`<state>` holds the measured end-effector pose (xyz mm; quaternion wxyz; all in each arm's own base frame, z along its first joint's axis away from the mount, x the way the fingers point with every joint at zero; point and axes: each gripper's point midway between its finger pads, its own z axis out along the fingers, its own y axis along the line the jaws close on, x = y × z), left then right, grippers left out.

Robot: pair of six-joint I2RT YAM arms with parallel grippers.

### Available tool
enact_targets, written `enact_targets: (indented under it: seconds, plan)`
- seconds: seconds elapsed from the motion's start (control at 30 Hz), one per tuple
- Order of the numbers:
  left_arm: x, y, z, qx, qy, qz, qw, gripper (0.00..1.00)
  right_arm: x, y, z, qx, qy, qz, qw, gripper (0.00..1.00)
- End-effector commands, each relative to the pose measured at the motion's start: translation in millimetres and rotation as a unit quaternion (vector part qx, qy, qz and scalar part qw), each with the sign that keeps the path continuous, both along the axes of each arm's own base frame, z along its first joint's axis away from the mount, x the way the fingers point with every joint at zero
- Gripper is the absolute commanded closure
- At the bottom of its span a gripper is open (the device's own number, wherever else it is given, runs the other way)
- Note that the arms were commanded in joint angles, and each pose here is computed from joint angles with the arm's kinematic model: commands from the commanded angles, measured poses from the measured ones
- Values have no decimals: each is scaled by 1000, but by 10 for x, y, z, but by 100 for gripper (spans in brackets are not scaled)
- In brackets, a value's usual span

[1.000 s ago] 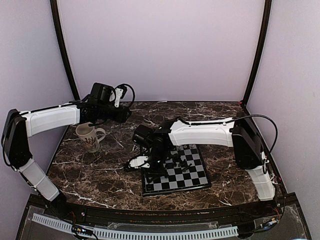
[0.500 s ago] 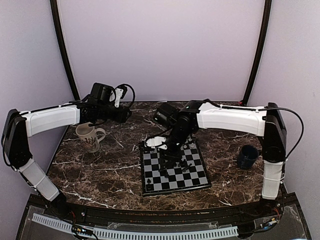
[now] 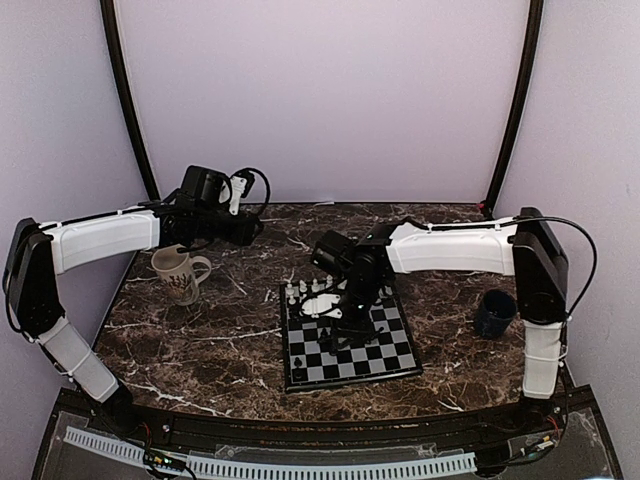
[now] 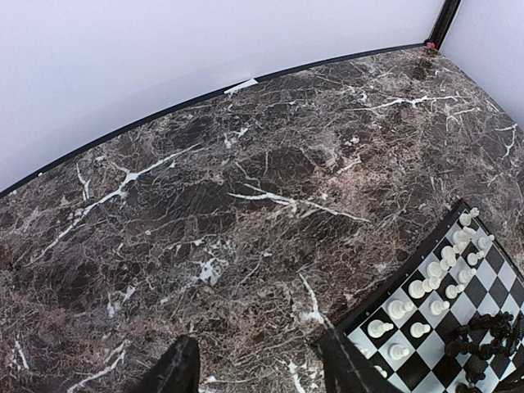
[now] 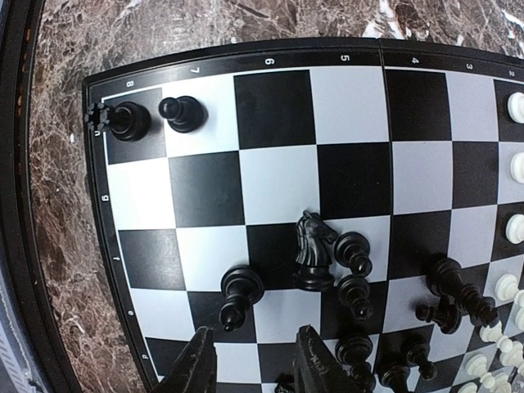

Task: Set up the chess pieces on the board
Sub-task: Pick up the bishop from the chessboard.

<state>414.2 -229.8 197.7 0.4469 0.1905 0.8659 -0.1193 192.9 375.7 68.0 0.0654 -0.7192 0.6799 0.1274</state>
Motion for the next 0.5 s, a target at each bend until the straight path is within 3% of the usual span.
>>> enact_targets:
  seconds: [0.0,0.2,0.47]
  plan:
    - [-17,30,8,1,3,-3,1000,47,33,112,-39,8,-1,4,1000,66]
    - [-22,23,9,1,3,-5,1000,47,-4,162,-31,15,10,6,1000,71]
    - [-24,10,-15,2,8,-8,1000,47,-135,177,-32,14,22,21,999,87]
